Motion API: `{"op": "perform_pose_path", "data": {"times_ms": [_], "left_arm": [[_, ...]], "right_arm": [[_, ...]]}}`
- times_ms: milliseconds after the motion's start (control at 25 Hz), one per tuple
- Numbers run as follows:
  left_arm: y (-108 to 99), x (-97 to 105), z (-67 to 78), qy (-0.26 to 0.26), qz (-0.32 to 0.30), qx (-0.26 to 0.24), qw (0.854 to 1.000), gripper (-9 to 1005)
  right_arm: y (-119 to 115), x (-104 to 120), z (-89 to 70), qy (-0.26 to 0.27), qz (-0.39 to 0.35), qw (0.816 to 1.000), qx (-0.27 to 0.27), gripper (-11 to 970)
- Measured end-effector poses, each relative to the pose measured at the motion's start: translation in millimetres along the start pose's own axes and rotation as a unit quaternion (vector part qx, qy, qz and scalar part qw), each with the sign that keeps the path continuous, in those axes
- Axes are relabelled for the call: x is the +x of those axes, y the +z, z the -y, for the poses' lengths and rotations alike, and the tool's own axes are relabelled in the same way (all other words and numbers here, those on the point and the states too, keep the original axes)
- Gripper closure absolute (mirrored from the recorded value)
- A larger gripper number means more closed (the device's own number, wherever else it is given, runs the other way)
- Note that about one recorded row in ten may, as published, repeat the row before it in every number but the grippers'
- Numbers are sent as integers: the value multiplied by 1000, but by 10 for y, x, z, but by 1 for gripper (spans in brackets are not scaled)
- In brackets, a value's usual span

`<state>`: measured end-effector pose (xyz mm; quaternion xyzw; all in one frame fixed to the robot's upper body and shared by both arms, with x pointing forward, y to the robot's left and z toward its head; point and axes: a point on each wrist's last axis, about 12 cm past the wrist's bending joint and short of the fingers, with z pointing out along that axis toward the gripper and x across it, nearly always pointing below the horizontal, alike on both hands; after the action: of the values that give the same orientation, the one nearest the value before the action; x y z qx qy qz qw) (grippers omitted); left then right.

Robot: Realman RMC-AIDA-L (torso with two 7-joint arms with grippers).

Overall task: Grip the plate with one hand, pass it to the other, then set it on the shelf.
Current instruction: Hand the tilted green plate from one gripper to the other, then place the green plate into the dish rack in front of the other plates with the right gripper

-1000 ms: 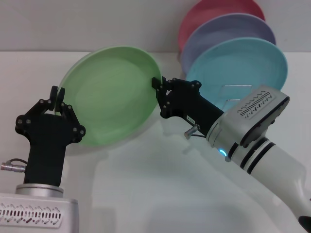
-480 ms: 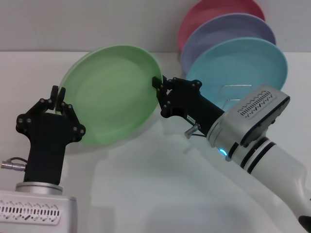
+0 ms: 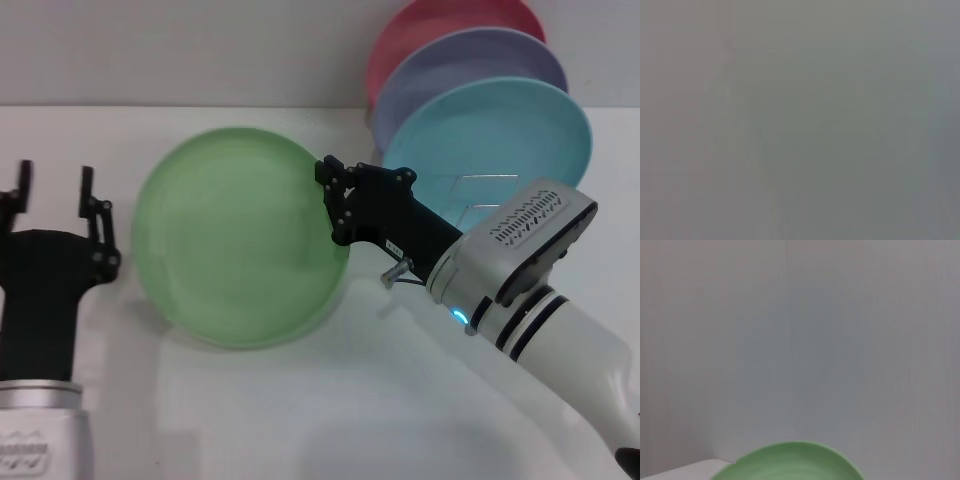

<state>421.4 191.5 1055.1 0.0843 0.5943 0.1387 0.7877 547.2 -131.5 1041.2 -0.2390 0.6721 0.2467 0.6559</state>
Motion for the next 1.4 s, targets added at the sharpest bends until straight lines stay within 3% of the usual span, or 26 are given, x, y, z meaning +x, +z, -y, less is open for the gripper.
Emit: {"op": "perform_pose_path", "data": {"times_ms": [320, 600, 1000, 1240, 1400], "left_arm": [[-65, 16, -235, -62, 39, -51, 996, 471], [-37, 241, -541, -156, 59, -65, 984, 379], [115, 387, -638, -175, 53, -46, 982, 386], [209, 402, -692, -202, 58, -57, 976, 386], [318, 429, -705, -236, 53, -55, 969, 387]], "right_arm": [[2, -1, 3, -4, 0, 1000, 0, 930], [-107, -90, 116, -21, 57, 998, 10, 932], [-510, -209, 193, -73, 170, 983, 0, 933], [-857, -243, 248, -136, 230, 963, 28, 935], [-1073, -286, 393, -170, 259, 949, 57, 937]]}}
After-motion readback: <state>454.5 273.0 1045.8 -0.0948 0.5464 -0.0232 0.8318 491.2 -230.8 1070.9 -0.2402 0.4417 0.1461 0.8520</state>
